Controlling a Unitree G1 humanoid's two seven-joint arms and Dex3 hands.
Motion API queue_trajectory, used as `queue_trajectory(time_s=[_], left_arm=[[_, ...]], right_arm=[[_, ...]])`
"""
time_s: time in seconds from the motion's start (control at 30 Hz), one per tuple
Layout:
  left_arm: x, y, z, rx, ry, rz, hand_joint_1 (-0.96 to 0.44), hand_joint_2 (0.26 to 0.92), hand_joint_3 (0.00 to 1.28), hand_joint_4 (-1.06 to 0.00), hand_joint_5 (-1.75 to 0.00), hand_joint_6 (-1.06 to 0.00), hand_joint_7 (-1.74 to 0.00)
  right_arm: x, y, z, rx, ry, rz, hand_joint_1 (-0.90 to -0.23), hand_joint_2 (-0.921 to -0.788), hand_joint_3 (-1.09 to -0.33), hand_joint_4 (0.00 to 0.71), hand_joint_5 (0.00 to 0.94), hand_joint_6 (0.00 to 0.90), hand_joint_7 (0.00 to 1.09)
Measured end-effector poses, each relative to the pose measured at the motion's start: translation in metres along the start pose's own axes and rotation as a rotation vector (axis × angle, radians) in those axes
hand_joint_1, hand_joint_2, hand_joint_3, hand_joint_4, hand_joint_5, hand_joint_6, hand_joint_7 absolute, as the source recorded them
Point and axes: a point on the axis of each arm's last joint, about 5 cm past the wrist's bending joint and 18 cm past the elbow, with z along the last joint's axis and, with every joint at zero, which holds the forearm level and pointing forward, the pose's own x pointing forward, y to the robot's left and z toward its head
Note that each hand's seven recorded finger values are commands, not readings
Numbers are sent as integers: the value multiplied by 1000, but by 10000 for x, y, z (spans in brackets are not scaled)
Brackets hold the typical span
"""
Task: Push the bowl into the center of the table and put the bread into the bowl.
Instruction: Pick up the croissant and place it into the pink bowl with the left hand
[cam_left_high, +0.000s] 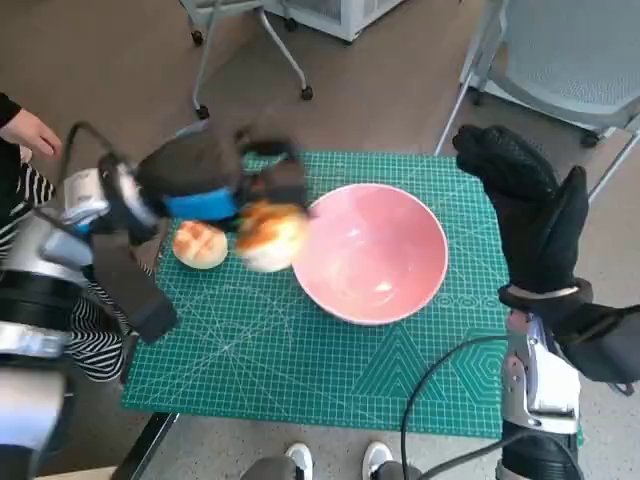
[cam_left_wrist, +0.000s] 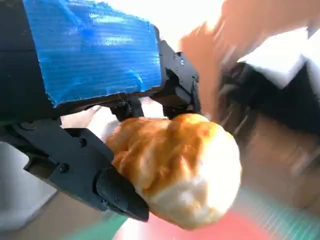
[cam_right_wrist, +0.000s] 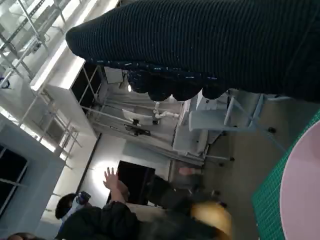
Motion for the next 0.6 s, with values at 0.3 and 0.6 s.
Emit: queue_trajectory(time_s=[0.3,0.6], left_arm=[[251,-244,14,-53,-28,-86,0,920,38,-705,-1063,-680,-1186],[375,-476,-31,-100,28,-175,-1,920,87,-648,-1121,-623,-1249]], right_arm=[[-16,-7,11,-8,-1,-1,-685,-921,-675,197,2,73,580],[-33,-15,22,-13,-3,-5,-685,-921,-672,199,2,77,577]])
